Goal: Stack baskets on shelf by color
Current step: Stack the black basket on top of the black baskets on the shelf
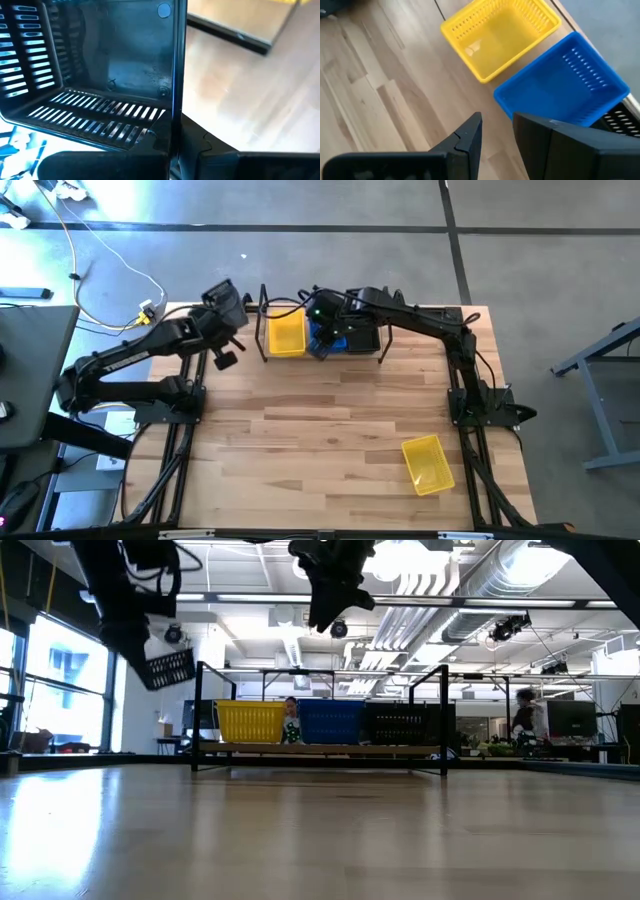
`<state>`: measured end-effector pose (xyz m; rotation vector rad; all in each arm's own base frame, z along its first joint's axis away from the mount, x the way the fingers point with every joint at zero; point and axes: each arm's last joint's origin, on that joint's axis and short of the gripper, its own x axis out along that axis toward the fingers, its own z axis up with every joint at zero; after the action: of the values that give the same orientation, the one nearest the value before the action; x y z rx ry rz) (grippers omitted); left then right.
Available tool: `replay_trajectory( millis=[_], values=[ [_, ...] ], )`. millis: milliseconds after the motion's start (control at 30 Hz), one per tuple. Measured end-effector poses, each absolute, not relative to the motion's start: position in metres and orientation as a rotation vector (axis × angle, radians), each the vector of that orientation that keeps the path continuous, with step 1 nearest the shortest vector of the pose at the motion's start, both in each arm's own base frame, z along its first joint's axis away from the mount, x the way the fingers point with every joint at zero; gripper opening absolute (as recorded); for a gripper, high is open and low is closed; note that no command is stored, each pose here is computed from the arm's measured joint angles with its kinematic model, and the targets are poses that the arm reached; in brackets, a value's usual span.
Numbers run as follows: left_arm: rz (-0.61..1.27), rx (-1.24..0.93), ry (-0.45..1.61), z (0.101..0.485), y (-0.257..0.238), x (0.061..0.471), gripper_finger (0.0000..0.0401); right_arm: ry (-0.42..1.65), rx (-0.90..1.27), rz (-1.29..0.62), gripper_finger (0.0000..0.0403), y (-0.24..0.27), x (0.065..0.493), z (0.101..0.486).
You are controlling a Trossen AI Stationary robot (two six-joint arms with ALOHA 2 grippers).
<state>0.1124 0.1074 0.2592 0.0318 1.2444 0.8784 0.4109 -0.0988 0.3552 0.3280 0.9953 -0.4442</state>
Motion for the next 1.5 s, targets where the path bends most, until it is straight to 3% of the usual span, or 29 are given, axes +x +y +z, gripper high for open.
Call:
replay_trajectory(
  millis=[267,600,1133,1500],
  values=[
    [0.888,0.117,1.191,0.322,0.099,0.104,0.0001,0.983,0.384,-0.444,0.0097,-0.076,0.416,0.355],
    [0.688,0.302,1.089,0.376,0.072,0.106,0.0001,0.894,0.645,-0.546,0.0097,-0.052,0.422,0.357],
    [0.439,0.417,1.188,0.357,0.032,0.154,0.0000,0.801,0.875,-0.620,0.0097,-0.036,0.428,0.359],
    [0.378,0.475,1.283,0.330,0.004,0.198,0.0000,0.740,1.032,-0.709,0.0136,-0.037,0.428,0.360]
  ],
)
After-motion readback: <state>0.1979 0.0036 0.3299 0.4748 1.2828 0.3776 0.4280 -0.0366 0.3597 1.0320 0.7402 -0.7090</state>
